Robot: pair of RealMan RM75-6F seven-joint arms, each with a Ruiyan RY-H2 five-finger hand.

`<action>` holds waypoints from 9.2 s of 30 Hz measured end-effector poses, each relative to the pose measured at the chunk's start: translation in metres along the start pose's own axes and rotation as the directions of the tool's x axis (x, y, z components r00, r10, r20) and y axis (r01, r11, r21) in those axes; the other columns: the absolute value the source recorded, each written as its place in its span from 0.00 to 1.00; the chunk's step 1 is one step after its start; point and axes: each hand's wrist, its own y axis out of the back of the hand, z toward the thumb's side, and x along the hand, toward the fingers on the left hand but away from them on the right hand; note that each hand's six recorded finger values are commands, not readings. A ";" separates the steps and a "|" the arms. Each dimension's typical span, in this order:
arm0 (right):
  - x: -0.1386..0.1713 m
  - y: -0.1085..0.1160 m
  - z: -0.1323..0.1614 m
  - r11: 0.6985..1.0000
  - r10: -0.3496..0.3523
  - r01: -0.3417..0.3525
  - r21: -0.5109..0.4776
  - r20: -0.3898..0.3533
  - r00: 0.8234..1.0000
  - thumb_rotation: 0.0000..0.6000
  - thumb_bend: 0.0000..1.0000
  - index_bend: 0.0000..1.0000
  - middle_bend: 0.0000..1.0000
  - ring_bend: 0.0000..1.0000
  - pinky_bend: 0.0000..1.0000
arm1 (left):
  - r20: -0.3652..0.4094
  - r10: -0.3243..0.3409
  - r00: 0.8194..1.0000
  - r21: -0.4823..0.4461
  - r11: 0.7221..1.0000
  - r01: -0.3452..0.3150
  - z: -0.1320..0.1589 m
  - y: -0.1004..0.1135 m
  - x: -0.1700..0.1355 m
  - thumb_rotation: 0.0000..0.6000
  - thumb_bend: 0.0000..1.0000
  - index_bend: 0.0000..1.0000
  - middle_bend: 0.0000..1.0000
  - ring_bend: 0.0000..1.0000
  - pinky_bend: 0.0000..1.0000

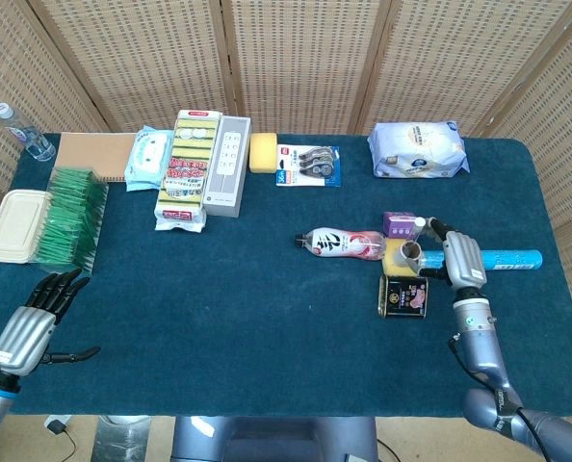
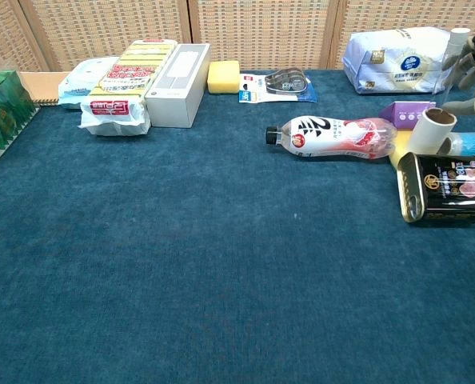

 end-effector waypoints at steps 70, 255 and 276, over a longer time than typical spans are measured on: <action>-0.017 0.002 0.031 0.982 -0.089 0.096 0.163 -0.045 0.995 1.00 0.35 0.66 0.78 0.87 0.82 | -0.008 -0.013 1.000 -0.002 1.000 0.013 -0.003 -0.002 0.001 0.64 0.00 0.00 0.00 0.00 0.03; 0.093 0.100 0.089 0.991 -0.106 0.116 0.071 -0.133 0.985 1.00 0.45 0.81 1.00 1.00 0.99 | 0.001 0.021 1.000 -0.024 0.999 -0.021 -0.006 0.005 -0.003 0.64 0.00 0.00 0.00 0.00 0.03; 0.044 0.101 0.098 0.988 -0.150 0.153 0.016 -0.113 0.982 1.00 0.45 0.81 1.00 1.00 0.99 | 0.019 -0.003 1.000 -0.022 1.000 0.003 0.000 -0.001 -0.004 0.64 0.00 0.00 0.00 0.00 0.03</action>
